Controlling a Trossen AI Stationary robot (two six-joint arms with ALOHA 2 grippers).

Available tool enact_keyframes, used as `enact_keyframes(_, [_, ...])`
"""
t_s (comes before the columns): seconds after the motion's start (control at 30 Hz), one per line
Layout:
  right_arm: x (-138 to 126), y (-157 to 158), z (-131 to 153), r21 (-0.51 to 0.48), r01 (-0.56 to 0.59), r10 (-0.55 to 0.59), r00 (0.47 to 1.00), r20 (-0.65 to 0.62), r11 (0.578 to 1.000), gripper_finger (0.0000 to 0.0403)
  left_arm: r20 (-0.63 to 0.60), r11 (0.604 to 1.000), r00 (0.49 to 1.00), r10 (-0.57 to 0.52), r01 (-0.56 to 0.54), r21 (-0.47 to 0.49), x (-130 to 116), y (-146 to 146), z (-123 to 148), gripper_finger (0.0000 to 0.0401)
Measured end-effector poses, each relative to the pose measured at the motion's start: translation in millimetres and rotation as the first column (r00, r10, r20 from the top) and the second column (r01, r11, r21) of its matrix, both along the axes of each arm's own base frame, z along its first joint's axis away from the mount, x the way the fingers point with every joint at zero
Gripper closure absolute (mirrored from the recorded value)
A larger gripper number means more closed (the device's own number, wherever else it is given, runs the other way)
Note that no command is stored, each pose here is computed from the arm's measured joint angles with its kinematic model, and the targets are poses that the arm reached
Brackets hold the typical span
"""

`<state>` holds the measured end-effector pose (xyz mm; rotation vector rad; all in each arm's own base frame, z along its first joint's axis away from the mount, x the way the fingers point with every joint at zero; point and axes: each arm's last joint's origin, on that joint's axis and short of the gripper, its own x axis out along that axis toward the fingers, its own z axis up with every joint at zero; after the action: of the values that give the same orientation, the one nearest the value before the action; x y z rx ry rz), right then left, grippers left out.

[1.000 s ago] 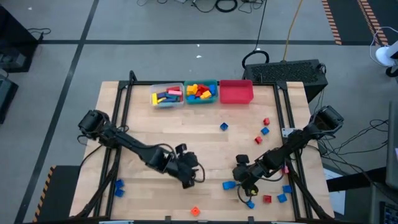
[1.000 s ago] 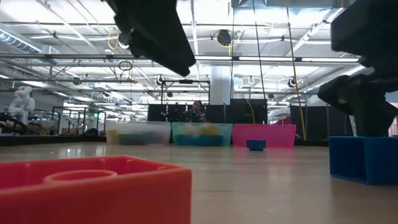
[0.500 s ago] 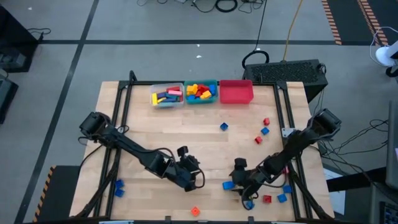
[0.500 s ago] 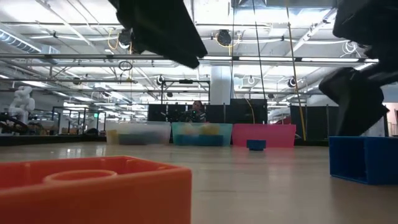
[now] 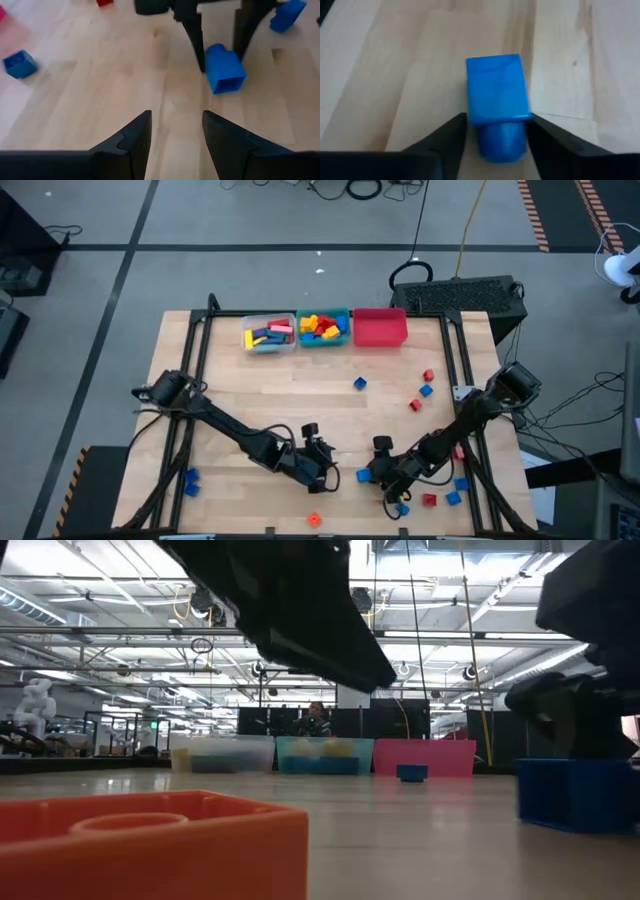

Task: Sort blocks by size
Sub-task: Put the blue 1 stud game piece into the green bin

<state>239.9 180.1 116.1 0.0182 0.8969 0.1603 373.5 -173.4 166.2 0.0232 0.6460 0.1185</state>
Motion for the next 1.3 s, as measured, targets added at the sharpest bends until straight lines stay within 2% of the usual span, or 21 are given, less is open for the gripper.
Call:
enact_keyframes(0.2, [5.3,-6.8,1.1,-0.037,0.036,-0.035,0.999,0.031,0.999,0.0318,-0.012,1.000,1.000,0.001,-0.001,0.001,3.1,-1.6,-12.5,0.0224])
enact_keyframes(0.4, [14.0,-19.5,1.9,-0.091,0.091,-0.085,0.994,0.069,0.992,0.0319,0.055,0.999,0.998,-0.001,0.004,-0.042,7.0,-3.8,-6.2,0.0212])
enact_keyframes(0.5, [20.1,-24.3,4.1,-0.086,0.100,-0.091,0.991,0.099,0.991,0.0319,0.060,0.999,0.998,-0.007,0.010,-0.048,7.3,-4.2,-5.1,0.0177])
enact_keyframes(0.77, [30.1,-29.7,9.6,-0.100,0.075,-0.057,0.983,0.173,0.992,0.0319,0.027,1.000,1.000,-0.002,0.002,-0.024,7.2,0.7,-7.9,0.0033])
enact_keyframes(0.87, [33.3,-29.7,12.6,-0.099,0.063,-0.041,0.977,0.210,0.993,0.0319,0.021,1.000,1.000,0.006,-0.006,-0.021,8.2,3.9,-8.4,0.0006])
enact_keyframes(1.1, [41.5,-35.0,18.1,-0.084,0.074,-0.049,0.960,0.275,0.994,0.0319,0.012,1.000,1.000,0.011,-0.011,-0.009,11.9,12.9,-8.8,0.0038])
enact_keyframes(1.3, [45.2,-37.7,20.7,-0.076,0.083,-0.056,0.951,0.305,0.994,0.0319,0.007,1.000,1.000,0.001,-0.001,0.009,13.1,15.7,-8.9,0.0106])
